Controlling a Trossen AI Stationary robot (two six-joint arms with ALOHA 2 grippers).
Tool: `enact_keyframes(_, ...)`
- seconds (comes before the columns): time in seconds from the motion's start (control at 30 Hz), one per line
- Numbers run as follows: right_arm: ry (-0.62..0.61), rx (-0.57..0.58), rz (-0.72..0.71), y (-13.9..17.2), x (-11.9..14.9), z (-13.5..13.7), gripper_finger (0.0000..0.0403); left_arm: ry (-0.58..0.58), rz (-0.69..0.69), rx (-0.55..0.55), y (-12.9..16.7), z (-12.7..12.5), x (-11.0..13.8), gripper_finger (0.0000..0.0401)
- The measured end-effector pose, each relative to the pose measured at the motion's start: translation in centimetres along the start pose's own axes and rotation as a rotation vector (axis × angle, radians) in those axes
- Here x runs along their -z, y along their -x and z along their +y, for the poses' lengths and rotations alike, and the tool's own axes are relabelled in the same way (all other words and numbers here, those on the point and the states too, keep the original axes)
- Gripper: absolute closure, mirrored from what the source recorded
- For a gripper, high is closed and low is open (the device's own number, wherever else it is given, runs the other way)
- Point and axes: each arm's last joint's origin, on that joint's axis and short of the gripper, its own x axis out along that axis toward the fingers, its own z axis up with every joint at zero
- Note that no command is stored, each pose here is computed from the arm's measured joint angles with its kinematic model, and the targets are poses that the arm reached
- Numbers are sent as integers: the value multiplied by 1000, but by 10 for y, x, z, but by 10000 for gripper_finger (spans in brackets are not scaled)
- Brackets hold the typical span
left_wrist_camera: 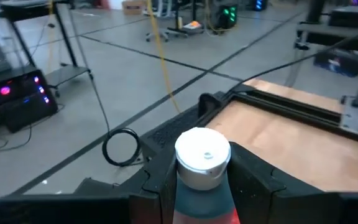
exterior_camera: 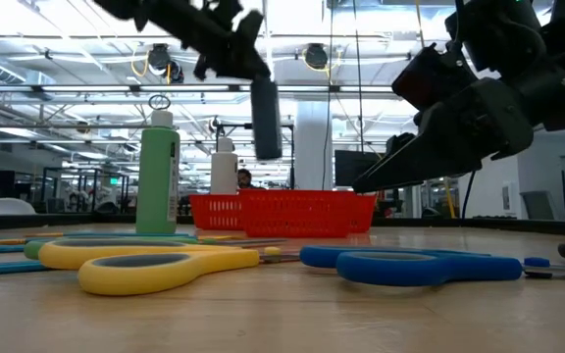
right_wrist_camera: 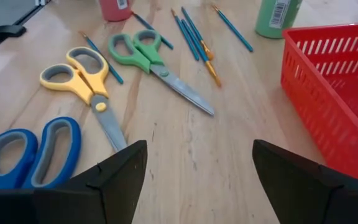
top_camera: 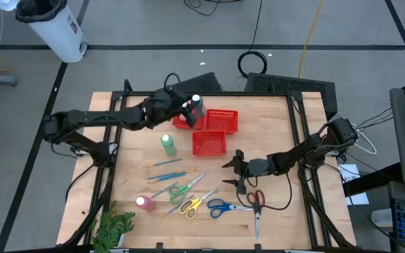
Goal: Pick & Place Paint Supplies
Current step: Put the black paint bottle into the top left red bin
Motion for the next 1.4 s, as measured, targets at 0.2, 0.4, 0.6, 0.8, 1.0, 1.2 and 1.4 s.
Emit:
enact_keyframes(0.2,-1,0,-5,0,0,0,123,76,-25,-44,-3,15,28,282)
enact_keyframes(0.4,-1,1,-7,0,-1,0,120,82,-11,-75,-2,18,41,282)
enact_keyframes(0.6,-4,-1,-21,0,-2,0,120,80,-13,-98,-2,19,43,282)
enact_keyframes(0.8,-1,-1,-29,0,-3,0,120,83,-15,-98,-7,17,47,282)
enact_keyframes(1.0,1,-1,-29,0,-3,0,120,85,26,-107,-27,12,70,282)
enact_keyframes(1.2,1,-1,-29,0,-3,0,120,89,26,-142,-40,13,83,282)
enact_keyframes(1.4,2,-1,-28,0,-3,0,120,88,47,-155,-45,16,90,282)
